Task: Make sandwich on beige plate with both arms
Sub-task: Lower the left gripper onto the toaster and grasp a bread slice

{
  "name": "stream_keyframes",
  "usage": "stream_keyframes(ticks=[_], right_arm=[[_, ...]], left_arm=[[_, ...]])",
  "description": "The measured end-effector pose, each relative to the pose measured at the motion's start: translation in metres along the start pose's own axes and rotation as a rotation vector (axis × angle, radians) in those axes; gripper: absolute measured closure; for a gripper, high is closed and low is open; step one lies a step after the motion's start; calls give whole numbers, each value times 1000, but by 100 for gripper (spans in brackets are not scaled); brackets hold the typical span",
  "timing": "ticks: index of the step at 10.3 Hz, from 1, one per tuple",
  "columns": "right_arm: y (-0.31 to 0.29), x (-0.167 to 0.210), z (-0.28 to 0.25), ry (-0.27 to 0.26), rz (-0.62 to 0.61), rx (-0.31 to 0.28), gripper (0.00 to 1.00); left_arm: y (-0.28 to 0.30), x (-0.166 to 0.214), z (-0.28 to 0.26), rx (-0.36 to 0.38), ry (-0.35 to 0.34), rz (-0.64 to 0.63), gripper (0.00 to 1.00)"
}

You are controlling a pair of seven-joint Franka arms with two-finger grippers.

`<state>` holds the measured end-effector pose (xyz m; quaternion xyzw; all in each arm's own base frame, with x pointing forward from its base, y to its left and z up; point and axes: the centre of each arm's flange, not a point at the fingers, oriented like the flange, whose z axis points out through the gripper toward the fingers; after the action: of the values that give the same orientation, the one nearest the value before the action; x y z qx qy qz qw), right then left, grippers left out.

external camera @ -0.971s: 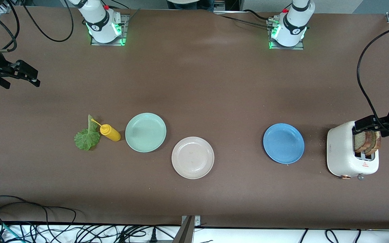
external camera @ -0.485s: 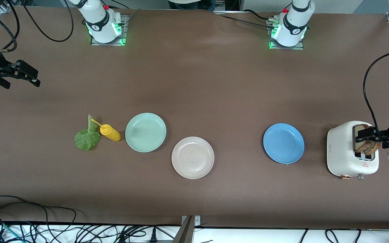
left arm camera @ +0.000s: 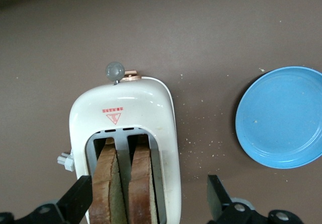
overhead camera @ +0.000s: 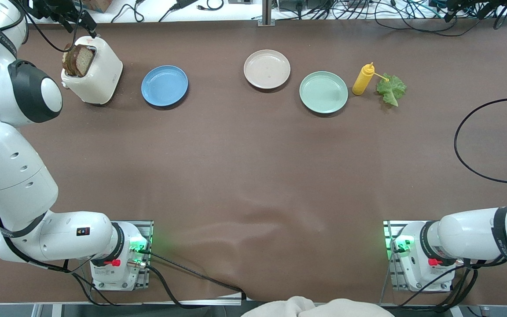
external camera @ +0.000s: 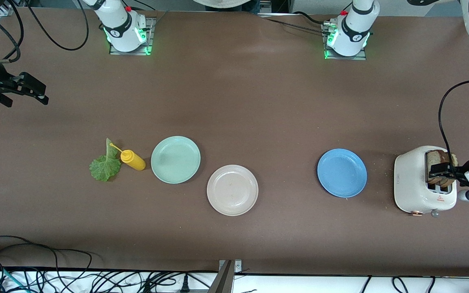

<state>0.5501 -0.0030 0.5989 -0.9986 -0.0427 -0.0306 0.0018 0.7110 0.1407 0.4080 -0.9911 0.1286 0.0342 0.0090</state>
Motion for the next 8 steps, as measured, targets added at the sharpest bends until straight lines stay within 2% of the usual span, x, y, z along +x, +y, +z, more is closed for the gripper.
stream_keyframes(ticks=[5, 7, 8], right_arm=[[0, 0, 0, 0, 0, 0, 0], [0, 0, 0, 0, 0, 0, 0], [0, 0, 0, 0, 0, 0, 0]], left_arm=[[0, -12, 16, -46, -88, -7, 1], [1, -15, 18, -60, -115, -7, 23], [2, -16, 19, -64, -122, -7, 26]])
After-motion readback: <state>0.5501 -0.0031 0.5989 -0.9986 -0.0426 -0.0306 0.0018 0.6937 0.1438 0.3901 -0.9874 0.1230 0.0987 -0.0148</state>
